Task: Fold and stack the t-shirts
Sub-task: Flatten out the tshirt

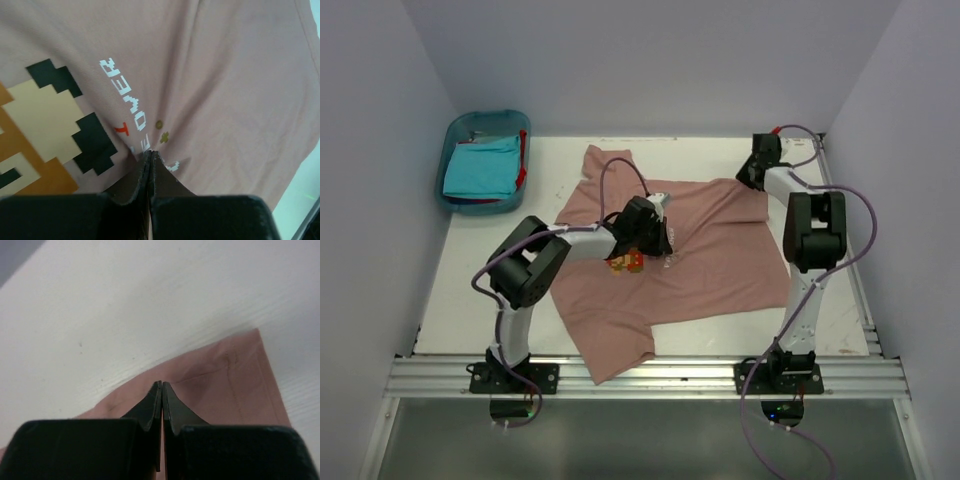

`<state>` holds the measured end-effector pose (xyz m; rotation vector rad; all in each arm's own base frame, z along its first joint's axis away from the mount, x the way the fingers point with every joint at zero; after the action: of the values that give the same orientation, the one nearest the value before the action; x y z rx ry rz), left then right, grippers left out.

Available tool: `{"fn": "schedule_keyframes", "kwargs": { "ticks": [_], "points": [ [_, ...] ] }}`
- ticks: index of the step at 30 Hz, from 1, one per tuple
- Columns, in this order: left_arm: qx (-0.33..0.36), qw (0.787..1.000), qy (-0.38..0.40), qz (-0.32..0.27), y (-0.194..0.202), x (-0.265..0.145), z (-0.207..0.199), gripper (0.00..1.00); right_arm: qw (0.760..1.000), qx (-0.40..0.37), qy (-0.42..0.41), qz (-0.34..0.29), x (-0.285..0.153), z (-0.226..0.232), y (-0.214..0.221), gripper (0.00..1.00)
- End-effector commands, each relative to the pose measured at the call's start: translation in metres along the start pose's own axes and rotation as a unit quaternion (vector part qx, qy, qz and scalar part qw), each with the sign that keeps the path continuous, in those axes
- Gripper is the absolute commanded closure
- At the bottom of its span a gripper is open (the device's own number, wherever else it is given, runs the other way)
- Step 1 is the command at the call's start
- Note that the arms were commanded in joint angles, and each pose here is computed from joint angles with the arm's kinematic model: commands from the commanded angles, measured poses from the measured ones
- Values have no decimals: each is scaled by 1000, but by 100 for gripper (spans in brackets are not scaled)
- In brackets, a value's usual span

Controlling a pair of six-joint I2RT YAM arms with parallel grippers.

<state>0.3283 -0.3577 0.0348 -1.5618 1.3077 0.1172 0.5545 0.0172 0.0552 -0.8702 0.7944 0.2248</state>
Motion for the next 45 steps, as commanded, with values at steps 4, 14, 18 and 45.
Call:
{"fn": "schedule_keyframes", "kwargs": {
  "ticks": [4,14,18,45],
  "points": [
    [85,986,-60,-131,-101,-54,-15,100,967,16,-119,-226,-92,51,-116,100],
    [16,980,-172,-102,-130,-80,68,99,994,-19,-31,-105,-105,7,-64,100],
    [-43,972,-211,-90,-123,-83,148,100,999,-25,-2,-41,-98,-14,-27,100],
    [-159,928,-336,-29,-111,-55,321,100,990,-51,84,98,-5,-48,41,100]
  ]
}}
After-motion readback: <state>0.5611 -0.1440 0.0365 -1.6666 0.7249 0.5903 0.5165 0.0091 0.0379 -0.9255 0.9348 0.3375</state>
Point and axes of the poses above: each gripper's point midway between its finger pads, its own x axis out along the fingers, its own z axis along the line the jaws close on, y = z × x, the point moved 2 cm from there along -x, back along the fingers, and after that the axes turned 7 degrees about x, right-handed, at the moved point
